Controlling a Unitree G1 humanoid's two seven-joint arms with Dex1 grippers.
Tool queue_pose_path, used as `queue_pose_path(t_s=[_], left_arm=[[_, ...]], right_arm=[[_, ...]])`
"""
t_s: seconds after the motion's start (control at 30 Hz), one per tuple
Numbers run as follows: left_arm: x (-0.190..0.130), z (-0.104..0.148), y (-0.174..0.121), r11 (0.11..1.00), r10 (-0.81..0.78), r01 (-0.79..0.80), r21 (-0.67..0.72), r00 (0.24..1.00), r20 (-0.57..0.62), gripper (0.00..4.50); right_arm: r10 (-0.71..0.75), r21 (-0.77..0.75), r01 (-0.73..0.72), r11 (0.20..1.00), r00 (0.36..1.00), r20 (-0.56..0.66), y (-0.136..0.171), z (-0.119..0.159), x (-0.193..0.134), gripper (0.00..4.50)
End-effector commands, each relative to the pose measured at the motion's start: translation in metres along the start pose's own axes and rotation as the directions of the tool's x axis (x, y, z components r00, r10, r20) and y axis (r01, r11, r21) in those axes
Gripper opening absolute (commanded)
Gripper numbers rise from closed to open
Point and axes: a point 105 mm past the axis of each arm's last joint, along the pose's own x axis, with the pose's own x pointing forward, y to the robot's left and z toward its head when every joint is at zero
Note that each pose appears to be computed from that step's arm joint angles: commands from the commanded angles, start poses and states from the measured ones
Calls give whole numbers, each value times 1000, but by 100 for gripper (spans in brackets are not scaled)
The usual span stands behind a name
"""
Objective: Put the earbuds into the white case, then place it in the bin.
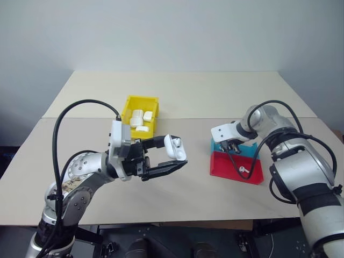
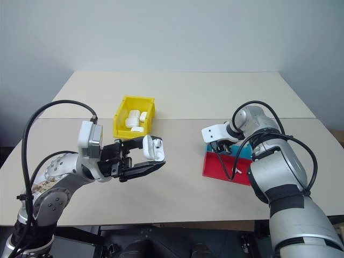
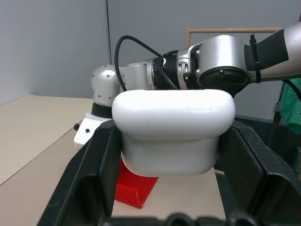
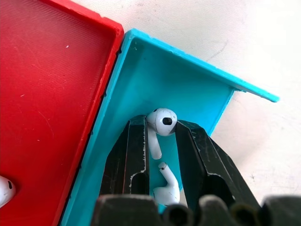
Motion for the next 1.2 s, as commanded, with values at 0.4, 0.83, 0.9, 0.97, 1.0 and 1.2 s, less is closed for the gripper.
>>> queue_pose_path(t_s=[0.4, 0.83, 0.9, 0.97, 1.0, 1.2], left_arm=[[8, 11, 2, 998, -57, 55, 43, 997, 42, 280], [35, 23, 8, 981, -189, 182, 64, 975, 115, 280], [41, 25, 9, 977, -212, 205, 66, 969, 125, 280], [46, 27, 8, 972, -235, 229, 60, 963, 130, 280], [47, 27, 8, 969, -246, 240, 59, 961, 128, 280], [51, 24, 4, 960, -279, 275, 48, 953, 121, 280]], right_arm=[[-244, 292, 105, 951, 834, 495, -32, 25, -99, 86], [-389, 370, -301, 879, -4, 921, 73, 94, -202, 86], [-387, 362, -306, 881, -25, 922, 87, 107, -200, 86], [-400, 368, -319, 873, -37, 916, 94, 117, -199, 86], [-401, 369, -324, 871, -37, 915, 97, 122, -198, 86], [-405, 388, -334, 859, 19, 914, 106, 136, -185, 86]])
